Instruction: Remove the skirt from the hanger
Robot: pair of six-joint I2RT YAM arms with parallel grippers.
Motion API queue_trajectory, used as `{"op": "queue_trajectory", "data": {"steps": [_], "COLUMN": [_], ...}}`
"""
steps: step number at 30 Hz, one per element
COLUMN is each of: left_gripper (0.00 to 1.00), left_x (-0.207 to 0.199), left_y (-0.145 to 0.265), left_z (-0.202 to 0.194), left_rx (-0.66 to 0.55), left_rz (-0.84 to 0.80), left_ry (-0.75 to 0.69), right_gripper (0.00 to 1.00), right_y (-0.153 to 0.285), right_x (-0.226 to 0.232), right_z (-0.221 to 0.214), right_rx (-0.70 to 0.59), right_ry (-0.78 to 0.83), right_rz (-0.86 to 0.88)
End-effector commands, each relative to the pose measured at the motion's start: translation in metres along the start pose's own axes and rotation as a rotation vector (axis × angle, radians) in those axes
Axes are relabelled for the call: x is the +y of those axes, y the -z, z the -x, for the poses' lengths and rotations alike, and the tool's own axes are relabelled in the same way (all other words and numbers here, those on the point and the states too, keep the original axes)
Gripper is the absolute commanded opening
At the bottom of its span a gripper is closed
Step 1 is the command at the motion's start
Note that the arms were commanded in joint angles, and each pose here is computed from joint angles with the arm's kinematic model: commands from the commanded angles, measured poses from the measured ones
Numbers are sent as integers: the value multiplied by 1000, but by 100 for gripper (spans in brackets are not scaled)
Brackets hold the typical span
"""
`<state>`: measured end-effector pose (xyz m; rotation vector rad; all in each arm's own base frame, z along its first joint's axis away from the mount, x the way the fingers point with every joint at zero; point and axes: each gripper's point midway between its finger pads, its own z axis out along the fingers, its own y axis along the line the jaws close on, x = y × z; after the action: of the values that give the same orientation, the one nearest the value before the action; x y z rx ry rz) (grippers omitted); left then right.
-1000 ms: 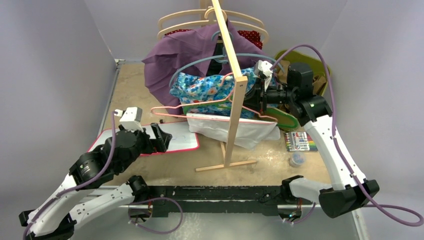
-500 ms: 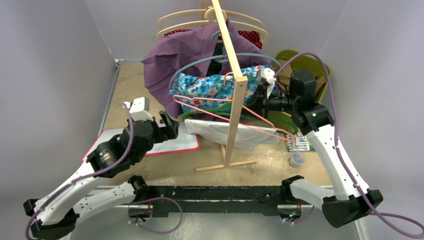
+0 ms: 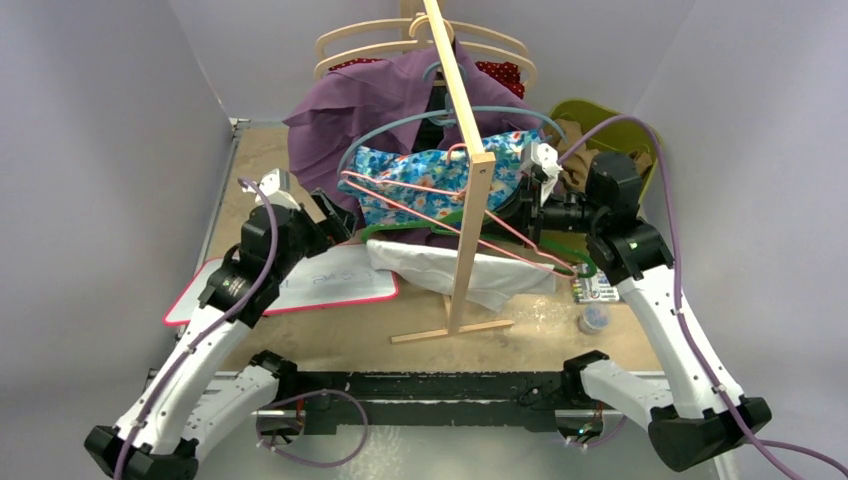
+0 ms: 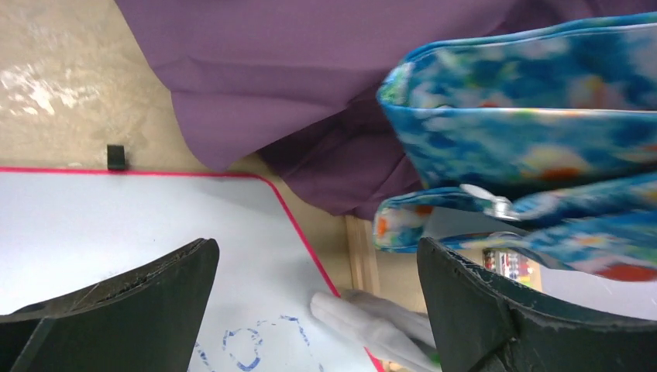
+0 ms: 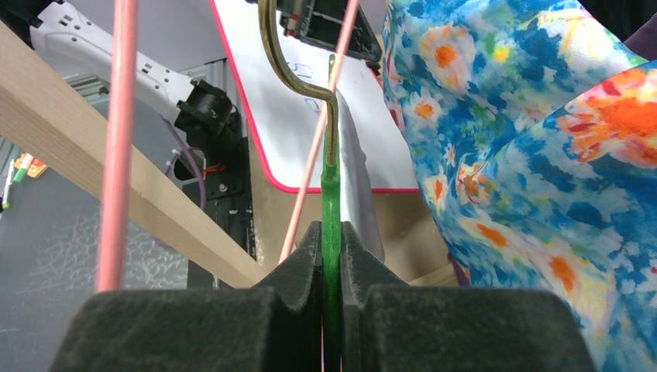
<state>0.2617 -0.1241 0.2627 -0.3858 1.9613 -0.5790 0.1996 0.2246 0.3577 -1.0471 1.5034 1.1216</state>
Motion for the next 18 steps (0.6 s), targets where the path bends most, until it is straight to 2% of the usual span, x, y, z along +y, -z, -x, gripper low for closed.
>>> {"op": "queue_trajectory", "data": {"steps": [1, 5, 9, 14, 18], "left_gripper": [100, 100, 99, 100, 100], "left_x": [-26, -8, -12, -58, -78], "left_y": [-8, -24, -17, 26, 45], "left_z": [11, 36, 86, 123, 133], "left_rx": [27, -5, -121, -224, -240], "left_rz": [-218, -233, -447, -692, -754], "left_ry": [62, 131, 270, 154, 22], "right_gripper": [0, 0, 0, 0, 0], "right_y": [3, 4, 3, -3, -12], "right_x": [18, 21, 18, 26, 16], "right_z": [23, 21, 15, 13, 8], "right_rx": [-60, -68, -53, -33, 1], "right_ry": [82, 82, 80, 90, 65], "right_rz": [54, 57, 55, 182, 202]}}
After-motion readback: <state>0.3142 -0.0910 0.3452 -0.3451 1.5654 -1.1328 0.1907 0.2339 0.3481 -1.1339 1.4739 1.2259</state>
